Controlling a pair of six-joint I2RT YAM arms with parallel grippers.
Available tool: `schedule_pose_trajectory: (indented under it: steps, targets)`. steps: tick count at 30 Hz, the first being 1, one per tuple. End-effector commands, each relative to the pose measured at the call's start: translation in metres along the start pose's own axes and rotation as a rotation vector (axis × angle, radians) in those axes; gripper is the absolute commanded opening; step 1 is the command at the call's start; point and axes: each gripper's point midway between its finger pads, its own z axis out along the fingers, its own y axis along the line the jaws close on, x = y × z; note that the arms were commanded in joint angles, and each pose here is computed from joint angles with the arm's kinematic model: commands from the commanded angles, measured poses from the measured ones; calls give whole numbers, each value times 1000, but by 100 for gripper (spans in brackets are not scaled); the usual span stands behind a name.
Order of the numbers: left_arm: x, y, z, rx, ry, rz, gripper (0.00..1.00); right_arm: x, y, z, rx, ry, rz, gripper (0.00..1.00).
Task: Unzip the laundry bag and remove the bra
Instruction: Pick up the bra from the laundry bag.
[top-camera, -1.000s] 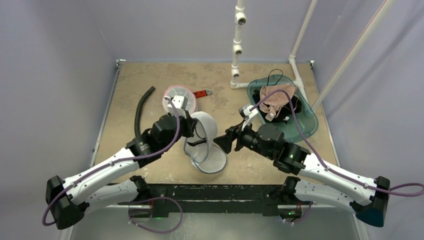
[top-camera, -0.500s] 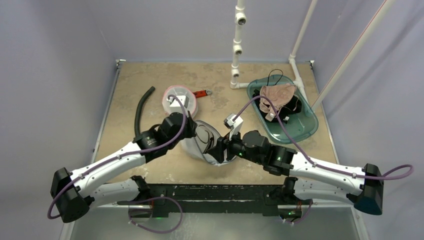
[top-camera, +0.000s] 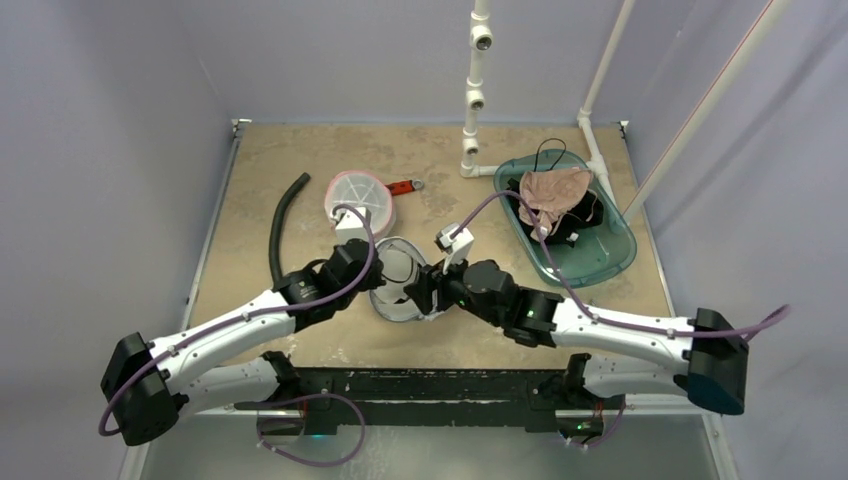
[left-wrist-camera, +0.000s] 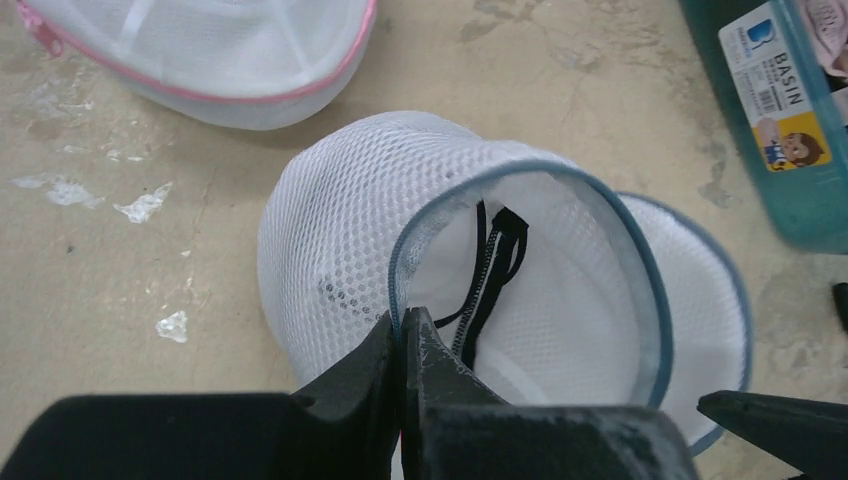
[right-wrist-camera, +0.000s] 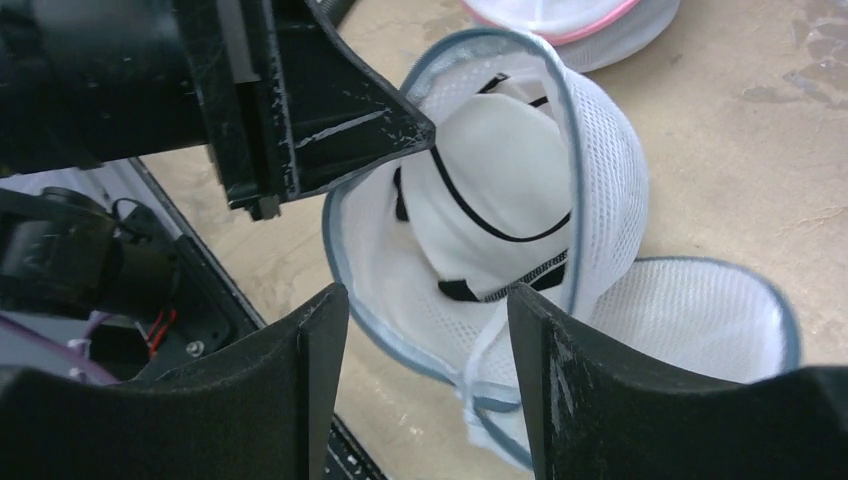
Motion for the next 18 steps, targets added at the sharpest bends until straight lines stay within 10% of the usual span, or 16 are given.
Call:
schedule_pose_trajectory:
  steps: [1,18]
  targets:
    - [-7,10,-1,-43,-48,6,0,-15,1,19,16,-95,-27,62]
    - [19,35,8,-140,-5,5,0,37,-23,73,131,100,-12,66]
